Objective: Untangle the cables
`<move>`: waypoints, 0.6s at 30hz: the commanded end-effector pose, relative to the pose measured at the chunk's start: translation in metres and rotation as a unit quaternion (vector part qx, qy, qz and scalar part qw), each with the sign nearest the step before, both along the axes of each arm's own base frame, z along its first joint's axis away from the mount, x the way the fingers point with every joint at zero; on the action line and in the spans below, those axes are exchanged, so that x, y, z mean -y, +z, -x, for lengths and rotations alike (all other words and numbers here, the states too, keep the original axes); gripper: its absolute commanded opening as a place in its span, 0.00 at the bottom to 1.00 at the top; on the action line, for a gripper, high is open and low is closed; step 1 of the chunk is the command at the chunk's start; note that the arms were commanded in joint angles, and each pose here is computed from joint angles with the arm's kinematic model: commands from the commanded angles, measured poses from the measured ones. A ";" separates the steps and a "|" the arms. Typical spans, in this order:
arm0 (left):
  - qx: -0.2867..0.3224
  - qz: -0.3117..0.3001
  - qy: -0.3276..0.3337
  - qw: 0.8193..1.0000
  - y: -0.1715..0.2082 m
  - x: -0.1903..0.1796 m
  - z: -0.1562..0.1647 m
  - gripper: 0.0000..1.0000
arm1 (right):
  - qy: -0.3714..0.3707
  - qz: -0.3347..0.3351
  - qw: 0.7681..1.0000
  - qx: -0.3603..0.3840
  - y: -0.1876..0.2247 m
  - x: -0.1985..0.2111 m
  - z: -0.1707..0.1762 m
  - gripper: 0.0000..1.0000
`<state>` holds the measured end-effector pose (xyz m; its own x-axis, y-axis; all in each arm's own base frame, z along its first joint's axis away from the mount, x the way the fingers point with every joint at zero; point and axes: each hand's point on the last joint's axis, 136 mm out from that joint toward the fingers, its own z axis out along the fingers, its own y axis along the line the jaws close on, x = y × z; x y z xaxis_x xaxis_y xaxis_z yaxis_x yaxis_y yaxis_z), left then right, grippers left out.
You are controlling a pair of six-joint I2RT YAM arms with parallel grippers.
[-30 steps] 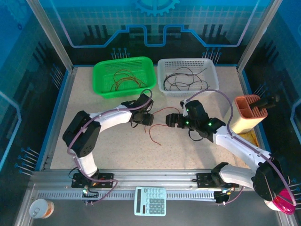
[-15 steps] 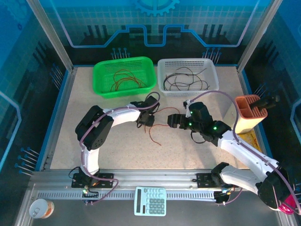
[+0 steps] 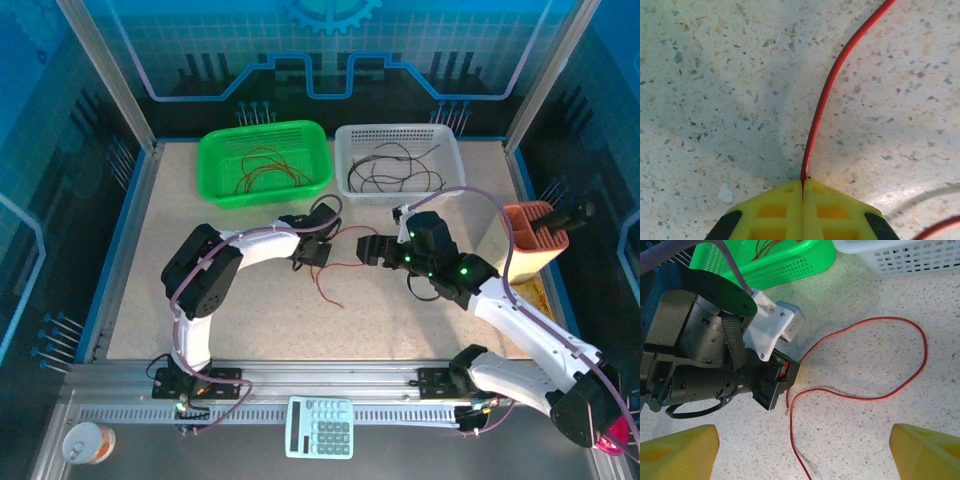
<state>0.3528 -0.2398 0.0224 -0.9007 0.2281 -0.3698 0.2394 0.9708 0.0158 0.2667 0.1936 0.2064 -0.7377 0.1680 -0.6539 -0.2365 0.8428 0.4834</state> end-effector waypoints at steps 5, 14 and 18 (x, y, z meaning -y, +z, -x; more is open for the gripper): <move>0.175 0.150 -0.042 0.972 0.212 0.032 -0.028 0.00 | -0.009 -0.009 0.999 0.030 0.027 0.002 -0.001 0.89; 0.340 0.195 -0.007 0.920 0.403 -0.026 -0.094 0.00 | -0.008 -0.009 0.999 0.047 0.045 0.000 -0.009 0.89; 0.378 0.190 0.029 0.905 0.441 -0.070 -0.123 0.00 | -0.010 -0.003 0.999 0.051 0.051 0.004 -0.013 0.90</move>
